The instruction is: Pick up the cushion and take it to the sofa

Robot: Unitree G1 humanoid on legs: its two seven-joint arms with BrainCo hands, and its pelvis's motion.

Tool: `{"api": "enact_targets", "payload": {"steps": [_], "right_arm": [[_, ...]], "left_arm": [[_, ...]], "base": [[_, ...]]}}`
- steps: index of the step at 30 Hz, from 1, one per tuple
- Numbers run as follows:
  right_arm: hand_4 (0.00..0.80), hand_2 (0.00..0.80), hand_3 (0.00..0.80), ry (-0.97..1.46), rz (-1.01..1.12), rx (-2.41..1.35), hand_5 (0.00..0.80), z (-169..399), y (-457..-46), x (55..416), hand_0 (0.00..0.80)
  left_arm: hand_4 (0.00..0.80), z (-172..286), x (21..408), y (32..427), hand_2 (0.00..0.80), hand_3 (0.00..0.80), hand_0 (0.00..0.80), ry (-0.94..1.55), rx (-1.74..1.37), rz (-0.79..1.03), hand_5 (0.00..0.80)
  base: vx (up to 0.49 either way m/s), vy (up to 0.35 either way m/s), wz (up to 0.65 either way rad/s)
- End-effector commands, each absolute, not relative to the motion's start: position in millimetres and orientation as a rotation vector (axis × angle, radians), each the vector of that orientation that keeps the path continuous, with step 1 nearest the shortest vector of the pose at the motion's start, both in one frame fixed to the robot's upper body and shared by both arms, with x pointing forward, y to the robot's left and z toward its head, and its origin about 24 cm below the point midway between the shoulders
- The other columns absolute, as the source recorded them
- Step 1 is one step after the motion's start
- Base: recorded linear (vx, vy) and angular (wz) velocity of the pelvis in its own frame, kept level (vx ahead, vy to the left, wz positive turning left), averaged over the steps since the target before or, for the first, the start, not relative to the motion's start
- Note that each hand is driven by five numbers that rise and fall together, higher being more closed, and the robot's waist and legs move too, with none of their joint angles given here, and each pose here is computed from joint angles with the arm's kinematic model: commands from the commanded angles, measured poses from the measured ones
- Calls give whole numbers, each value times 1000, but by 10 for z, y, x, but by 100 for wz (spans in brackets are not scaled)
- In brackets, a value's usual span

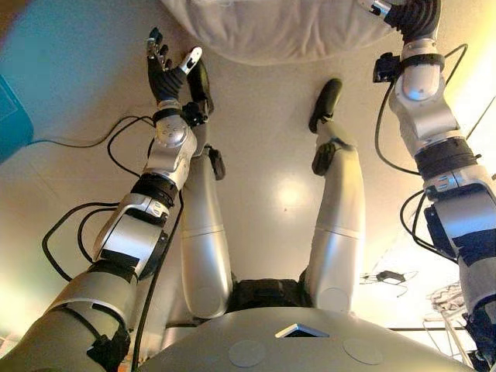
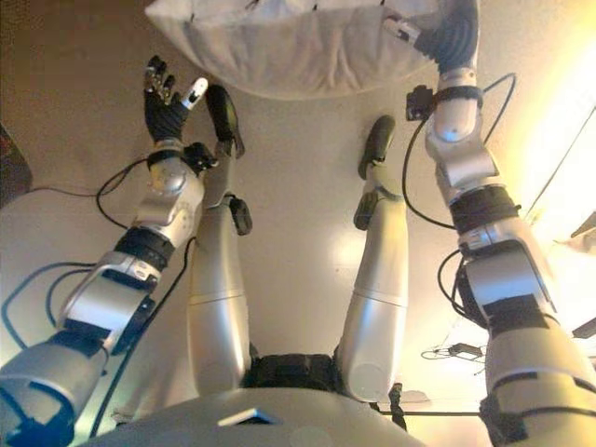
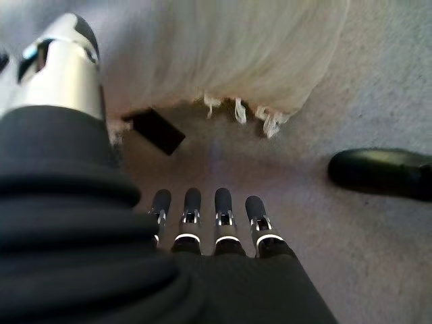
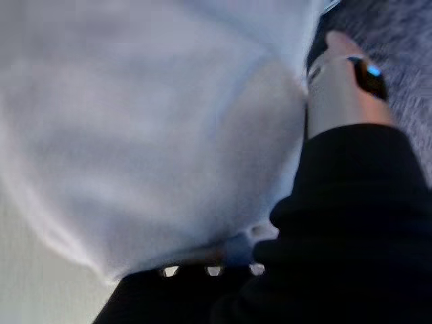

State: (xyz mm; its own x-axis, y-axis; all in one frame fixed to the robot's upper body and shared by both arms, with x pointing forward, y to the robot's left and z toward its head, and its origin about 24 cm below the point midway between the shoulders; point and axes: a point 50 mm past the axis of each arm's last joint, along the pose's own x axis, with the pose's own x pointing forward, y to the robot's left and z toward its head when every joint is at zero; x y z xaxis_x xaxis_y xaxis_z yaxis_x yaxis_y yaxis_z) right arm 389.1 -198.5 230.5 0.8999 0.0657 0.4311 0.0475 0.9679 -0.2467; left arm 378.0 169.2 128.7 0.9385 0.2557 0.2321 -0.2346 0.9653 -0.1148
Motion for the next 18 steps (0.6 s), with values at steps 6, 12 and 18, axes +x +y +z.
{"api": "enact_targets", "payload": {"steps": [6,12,18], "right_arm": [[0,0,0,-469,458,-58,0,2443,-1407,3835,0],[0,0,0,-485,558,72,0,2520,-1202,3833,0],[0,0,0,-457,644,86,0,2531,-1057,3826,0]], "left_arm": [[0,1964,3785,1455,0,0,0,-553,-9,160,0],[0,2164,3830,1206,0,0,0,-584,21,45,0],[0,2309,3852,949,0,0,0,-579,33,-153,0]], "base": [[6,11,4],[1,11,1],[1,12,1]]}}
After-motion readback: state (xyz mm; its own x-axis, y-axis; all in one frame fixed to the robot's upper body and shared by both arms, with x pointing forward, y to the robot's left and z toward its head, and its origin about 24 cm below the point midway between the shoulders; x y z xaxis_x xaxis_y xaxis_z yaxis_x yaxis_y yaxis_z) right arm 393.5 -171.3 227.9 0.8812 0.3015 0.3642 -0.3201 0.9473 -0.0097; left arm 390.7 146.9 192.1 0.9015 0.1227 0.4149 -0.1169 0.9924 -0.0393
